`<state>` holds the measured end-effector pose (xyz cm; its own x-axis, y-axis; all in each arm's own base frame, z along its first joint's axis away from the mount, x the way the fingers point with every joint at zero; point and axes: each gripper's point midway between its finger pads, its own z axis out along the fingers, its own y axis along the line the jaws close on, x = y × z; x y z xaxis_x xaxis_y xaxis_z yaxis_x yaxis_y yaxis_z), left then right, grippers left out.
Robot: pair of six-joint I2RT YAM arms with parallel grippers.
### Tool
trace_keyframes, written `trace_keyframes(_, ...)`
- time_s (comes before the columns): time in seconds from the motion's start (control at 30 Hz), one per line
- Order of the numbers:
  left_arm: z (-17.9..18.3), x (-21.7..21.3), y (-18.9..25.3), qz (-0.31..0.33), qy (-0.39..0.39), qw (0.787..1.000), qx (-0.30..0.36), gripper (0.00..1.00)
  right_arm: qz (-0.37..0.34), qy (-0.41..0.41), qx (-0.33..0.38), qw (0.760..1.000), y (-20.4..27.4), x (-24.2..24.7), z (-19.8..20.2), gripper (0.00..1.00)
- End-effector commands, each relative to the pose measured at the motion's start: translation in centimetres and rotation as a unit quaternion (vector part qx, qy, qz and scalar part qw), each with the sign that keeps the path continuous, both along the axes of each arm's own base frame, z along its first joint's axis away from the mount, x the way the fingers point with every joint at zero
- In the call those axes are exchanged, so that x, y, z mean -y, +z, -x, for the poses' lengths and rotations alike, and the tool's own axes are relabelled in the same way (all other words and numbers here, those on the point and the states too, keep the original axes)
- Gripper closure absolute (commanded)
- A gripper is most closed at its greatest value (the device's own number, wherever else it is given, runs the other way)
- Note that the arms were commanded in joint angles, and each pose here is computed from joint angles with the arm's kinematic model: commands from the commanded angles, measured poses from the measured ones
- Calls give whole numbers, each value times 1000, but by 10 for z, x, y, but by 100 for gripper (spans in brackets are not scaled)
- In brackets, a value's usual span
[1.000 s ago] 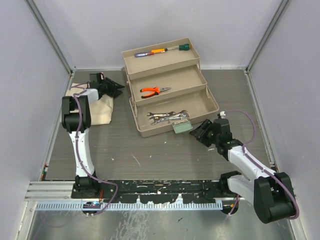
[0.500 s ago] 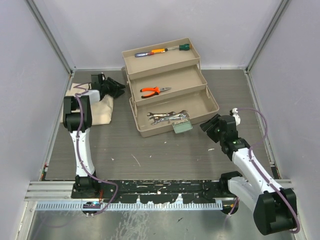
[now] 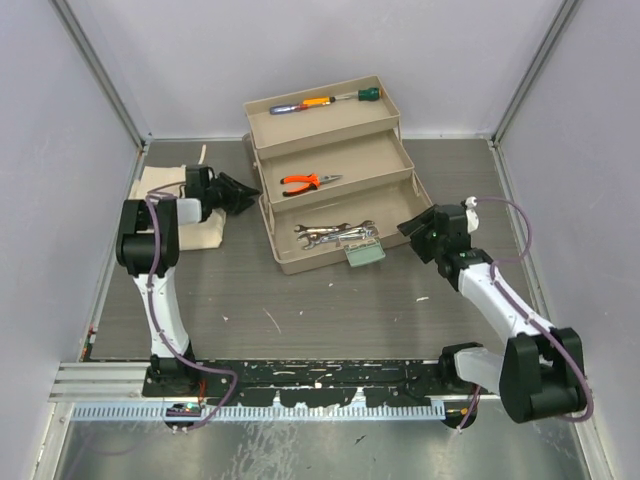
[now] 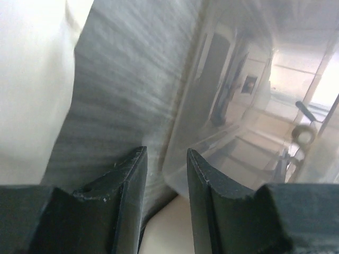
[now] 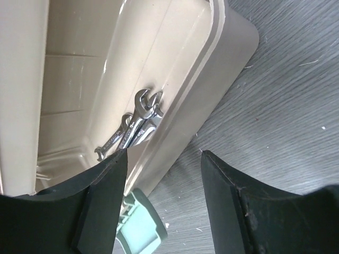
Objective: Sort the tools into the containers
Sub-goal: Adjust the storage box at the center of the board.
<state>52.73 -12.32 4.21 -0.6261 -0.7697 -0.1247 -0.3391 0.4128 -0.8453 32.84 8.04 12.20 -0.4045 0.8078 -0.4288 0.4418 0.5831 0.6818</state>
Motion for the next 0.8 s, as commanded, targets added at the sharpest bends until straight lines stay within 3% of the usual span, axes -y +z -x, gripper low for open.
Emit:
trace_keyframes(0.0, 10, 16, 48, -3, -18, 998, 60, 63, -19, -17, 10, 1000, 14, -2, -25, 37)
trace_keyframes(0.17, 27, 3, 64, -40, 1, 997, 64, 63, -12, -10, -9, 1000, 6, -6, -39, 38)
trace_keyframes(0.33, 44, -23, 86, -92, 39, 993, 68, 64, 21, 31, -38, 999, -12, -11, -48, 48)
trace_keyframes(0.6, 69, -60, 139, -153, 73, 981, 98, 64, 99, 56, -48, 992, -25, 3, -51, 72)
trace_keyframes(0.77, 95, -88, 145, -189, 90, 975, 80, 62, 195, 85, -68, 975, -20, 24, -61, 93)
